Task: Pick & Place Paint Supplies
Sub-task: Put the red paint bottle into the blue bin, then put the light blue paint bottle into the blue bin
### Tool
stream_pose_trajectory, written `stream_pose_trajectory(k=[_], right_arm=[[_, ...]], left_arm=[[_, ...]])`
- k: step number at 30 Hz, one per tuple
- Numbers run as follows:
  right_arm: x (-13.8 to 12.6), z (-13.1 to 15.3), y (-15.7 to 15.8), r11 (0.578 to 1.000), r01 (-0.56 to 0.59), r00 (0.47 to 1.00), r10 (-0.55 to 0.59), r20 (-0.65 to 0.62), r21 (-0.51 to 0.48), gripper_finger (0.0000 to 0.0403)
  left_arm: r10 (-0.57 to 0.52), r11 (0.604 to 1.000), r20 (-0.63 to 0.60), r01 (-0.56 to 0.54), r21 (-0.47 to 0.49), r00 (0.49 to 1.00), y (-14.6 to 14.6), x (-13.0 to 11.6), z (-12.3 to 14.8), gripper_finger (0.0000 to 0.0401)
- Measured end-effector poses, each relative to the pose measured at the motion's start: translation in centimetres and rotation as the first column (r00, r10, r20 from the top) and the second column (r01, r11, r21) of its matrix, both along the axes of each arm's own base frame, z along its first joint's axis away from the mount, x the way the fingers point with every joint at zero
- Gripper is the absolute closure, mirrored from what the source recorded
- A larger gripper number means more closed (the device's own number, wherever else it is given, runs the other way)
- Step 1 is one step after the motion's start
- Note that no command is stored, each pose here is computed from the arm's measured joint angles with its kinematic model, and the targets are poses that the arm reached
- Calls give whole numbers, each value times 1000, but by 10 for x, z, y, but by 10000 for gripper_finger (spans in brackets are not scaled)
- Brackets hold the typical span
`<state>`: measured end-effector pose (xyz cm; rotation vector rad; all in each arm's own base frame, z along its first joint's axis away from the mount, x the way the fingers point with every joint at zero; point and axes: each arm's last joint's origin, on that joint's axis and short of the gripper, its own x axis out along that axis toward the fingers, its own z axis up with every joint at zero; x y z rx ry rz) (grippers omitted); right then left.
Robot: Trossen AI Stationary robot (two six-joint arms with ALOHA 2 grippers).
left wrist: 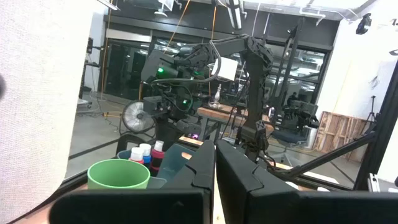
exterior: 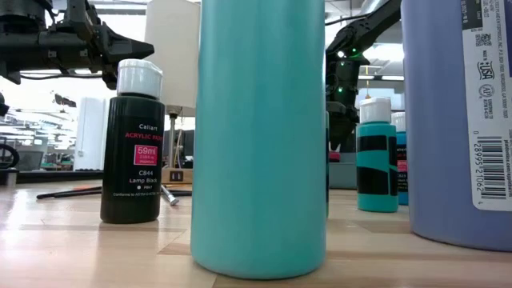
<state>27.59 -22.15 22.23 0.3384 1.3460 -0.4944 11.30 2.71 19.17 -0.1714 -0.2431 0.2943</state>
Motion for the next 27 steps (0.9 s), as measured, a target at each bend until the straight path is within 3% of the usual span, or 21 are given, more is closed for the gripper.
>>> stream_pose_trajectory(k=[16, 22, 27], right_arm=[[-1, 3, 1, 1000, -7, 1000, 7, 2, -4, 229], [-7, 30, 6, 1000, 10, 1000, -10, 5, -4, 194], [-18, 58, 35, 998, 47, 999, -46, -25, 38, 179]], left_arm=[[0, 1000, 0, 0, 0, 1000, 0, 0, 0, 399], [0, 1000, 0, 0, 0, 1000, 0, 0, 0, 399], [0, 1000, 0, 0, 0, 1000, 0, 0, 0, 399]])
